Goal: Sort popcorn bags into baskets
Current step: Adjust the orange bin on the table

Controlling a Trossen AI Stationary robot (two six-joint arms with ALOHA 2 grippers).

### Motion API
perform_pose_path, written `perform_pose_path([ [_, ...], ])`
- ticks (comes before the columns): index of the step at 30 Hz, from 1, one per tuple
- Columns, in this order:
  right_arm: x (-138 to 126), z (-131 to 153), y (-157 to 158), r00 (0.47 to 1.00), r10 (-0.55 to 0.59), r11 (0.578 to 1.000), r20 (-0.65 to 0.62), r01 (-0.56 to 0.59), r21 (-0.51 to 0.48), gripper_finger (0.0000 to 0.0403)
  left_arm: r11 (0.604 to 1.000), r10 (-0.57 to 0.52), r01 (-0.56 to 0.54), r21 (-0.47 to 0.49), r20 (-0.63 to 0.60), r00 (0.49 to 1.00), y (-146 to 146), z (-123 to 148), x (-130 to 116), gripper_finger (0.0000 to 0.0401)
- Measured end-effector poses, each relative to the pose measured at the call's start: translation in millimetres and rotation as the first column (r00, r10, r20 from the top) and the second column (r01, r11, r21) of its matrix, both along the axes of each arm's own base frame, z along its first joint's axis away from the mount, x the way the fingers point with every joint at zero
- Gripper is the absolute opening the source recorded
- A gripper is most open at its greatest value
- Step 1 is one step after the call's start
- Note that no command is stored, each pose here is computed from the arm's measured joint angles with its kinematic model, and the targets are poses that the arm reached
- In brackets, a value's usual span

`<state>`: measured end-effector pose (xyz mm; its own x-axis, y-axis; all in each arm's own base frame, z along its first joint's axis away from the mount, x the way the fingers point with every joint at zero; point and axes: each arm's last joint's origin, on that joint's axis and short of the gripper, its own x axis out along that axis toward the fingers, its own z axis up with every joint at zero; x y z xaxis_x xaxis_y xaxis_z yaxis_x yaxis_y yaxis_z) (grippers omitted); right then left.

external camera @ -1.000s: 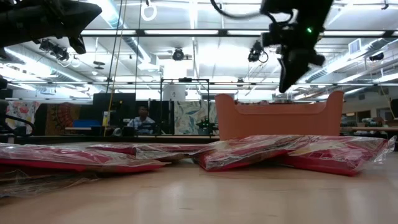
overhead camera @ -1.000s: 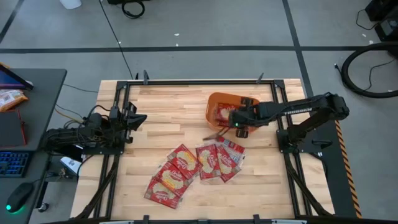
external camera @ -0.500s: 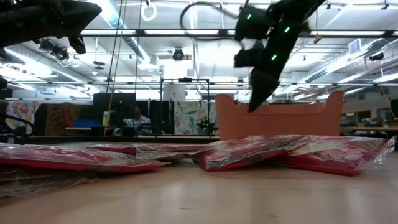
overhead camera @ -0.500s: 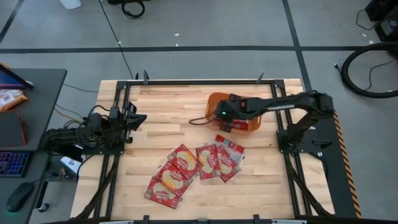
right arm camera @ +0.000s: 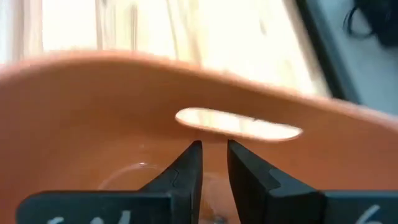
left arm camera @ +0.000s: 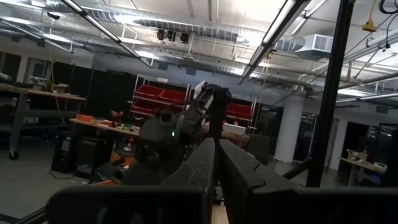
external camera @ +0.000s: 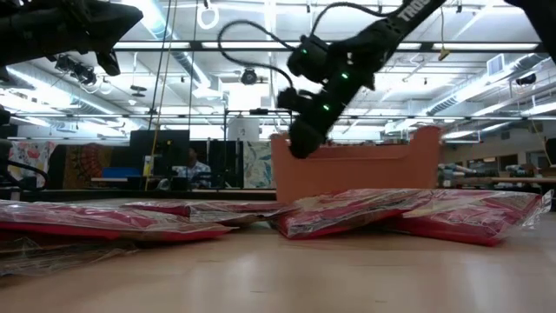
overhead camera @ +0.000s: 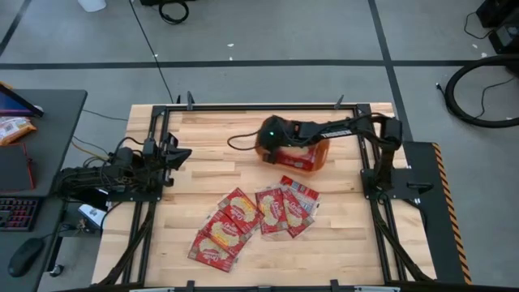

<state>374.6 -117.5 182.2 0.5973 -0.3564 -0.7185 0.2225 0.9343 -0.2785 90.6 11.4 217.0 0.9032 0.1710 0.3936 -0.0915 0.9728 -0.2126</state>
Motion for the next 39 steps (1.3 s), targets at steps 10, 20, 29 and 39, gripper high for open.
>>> perform_pose_path([
  [10, 12.3, 29.7, 24.5, 0.991, 0.131, 0.99, -0.019, -0.13, 0.051, 0.008, 1.0, -0.01, 0.01, -0.025, -0.008, 1.0, 0.0, -1.1, 0.7, 0.0025],
  [20, -25.8, 32.2, 88.5, 0.919, 0.031, 0.997, -0.394, -0.001, 0.075, 0.0078, 0.998, -0.022, 0.021, -0.053, -0.018, 1.0, 0.1, -2.3, 2.0, 0.0025],
  [29, -67.1, 33.2, 76.7, 0.706, -0.296, 0.954, -0.643, 0.247, -0.167, 0.0078, 0.997, -0.028, 0.026, -0.068, -0.022, 0.999, 0.1, -2.9, 2.3, 0.0025],
  [39, -82.0, 33.6, 14.0, 0.631, -0.388, 0.915, -0.672, 0.352, -0.198, 0.0078, 0.998, -0.027, 0.025, -0.065, -0.022, 0.999, 0.1, -2.9, 2.3, 0.0025],
])
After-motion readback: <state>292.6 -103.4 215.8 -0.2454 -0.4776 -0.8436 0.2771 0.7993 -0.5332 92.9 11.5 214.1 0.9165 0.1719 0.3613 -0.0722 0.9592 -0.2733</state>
